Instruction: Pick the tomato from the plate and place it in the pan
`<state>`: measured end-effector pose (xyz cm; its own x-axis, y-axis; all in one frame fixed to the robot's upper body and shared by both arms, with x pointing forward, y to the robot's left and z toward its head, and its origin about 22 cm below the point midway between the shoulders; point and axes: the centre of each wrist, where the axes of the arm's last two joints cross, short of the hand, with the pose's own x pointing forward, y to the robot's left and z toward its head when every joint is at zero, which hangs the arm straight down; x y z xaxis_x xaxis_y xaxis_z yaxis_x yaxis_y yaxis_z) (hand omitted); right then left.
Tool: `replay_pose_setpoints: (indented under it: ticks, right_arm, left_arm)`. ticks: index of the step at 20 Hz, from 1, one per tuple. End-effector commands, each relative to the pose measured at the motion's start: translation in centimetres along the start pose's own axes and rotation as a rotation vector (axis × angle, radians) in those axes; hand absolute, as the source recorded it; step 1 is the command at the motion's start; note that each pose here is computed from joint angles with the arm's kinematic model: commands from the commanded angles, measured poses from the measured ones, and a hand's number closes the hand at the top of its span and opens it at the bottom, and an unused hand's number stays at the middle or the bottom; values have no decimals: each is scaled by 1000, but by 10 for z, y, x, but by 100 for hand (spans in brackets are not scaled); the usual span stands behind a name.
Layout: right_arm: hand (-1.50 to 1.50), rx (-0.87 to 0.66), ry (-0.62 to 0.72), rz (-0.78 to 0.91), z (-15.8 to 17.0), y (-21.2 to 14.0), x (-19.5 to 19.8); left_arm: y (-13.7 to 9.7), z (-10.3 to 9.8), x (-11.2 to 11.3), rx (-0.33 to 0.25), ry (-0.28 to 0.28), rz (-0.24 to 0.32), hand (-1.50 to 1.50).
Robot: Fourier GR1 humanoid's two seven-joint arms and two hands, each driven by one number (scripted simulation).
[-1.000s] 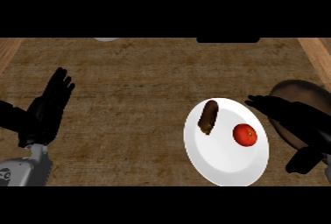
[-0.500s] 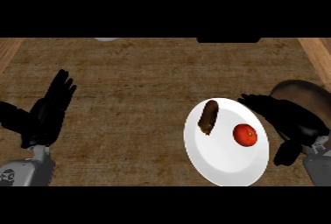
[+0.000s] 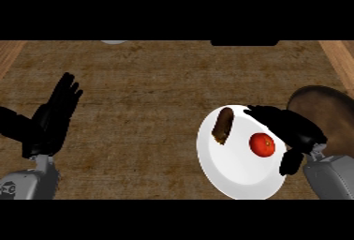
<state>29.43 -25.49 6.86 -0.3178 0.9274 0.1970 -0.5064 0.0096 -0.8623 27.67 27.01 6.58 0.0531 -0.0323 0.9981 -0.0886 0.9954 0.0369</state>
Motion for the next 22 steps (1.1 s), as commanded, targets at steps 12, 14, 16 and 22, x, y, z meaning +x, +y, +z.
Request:
replay_pose_setpoints:
  ticks: [12, 14, 16, 22]
  right_arm:
    - [-150, 19, -19, -61, -39, 20, -13]
    - [-150, 57, -50, -45, -40, 41, 5]
    - [150, 0, -105, -23, -46, 29, 6]
    - [150, -33, -159, -36, -49, 40, -18]
  left_arm:
    - [21, -7, -3, 9, -2, 0, 0]
    - [-15, 3, -25, -3, -4, -2, 0]
    - [15, -8, 1, -5, -6, -11, 0]
    - [-5, -5, 9, 3, 4, -3, 0]
